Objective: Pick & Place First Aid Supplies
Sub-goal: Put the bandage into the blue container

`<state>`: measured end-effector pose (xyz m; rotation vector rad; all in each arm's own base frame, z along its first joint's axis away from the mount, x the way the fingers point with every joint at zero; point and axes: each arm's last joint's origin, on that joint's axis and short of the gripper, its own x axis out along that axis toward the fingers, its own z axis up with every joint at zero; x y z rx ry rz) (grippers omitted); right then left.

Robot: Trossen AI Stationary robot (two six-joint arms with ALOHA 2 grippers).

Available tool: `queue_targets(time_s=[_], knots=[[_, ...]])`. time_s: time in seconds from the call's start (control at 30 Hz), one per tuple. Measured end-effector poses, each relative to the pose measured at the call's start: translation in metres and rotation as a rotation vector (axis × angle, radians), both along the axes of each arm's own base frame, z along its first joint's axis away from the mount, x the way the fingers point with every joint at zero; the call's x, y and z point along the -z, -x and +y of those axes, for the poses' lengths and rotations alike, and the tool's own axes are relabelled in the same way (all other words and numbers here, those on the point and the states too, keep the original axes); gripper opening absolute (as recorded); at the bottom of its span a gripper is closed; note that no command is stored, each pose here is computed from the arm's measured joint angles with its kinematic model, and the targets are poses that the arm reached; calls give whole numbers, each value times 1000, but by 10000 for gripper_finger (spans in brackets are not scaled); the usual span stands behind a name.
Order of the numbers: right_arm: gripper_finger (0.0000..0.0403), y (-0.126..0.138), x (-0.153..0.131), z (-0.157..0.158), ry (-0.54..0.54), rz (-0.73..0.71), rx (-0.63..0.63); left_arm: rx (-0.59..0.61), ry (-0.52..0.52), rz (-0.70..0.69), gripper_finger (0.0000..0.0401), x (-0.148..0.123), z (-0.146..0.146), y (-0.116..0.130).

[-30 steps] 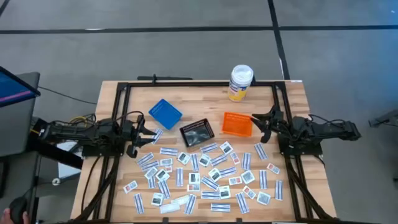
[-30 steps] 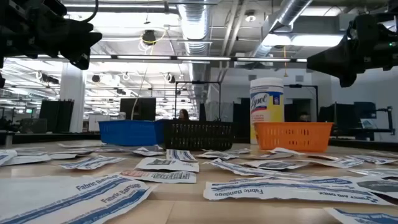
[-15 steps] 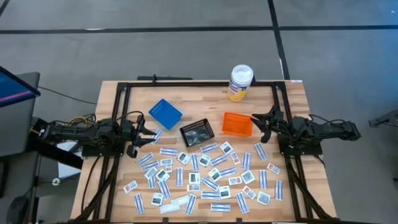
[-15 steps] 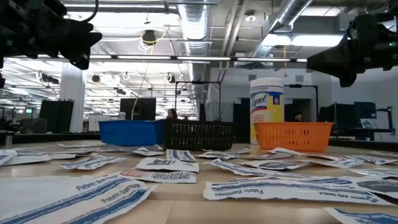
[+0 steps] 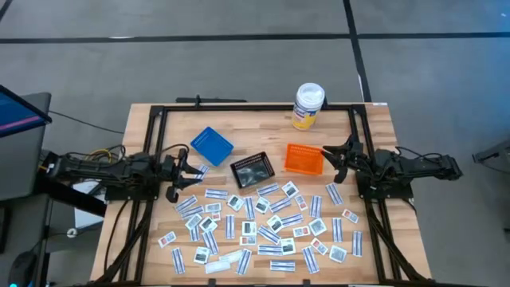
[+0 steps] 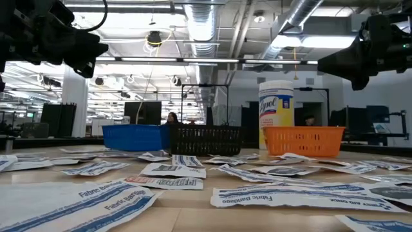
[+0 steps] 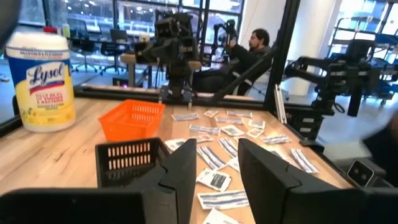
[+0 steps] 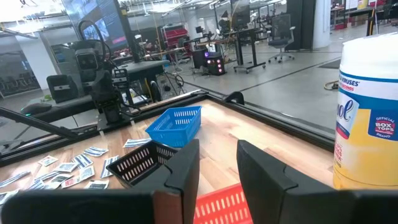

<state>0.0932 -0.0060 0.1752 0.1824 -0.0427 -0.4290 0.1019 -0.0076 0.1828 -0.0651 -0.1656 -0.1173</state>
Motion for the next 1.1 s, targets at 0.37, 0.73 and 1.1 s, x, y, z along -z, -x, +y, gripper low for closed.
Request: queue_targets(time_s=[0.37,0.73,1.1], knots=[[102,0,0,0,0,0,0,0,-7,110,119,9,-1,-8],[102,0,0,0,0,0,0,-1,-33,203,119,18,-1,-15],[102,3,-24,0,-24,-261,1,-42,-180,-119,119,-11,-1,-14]])
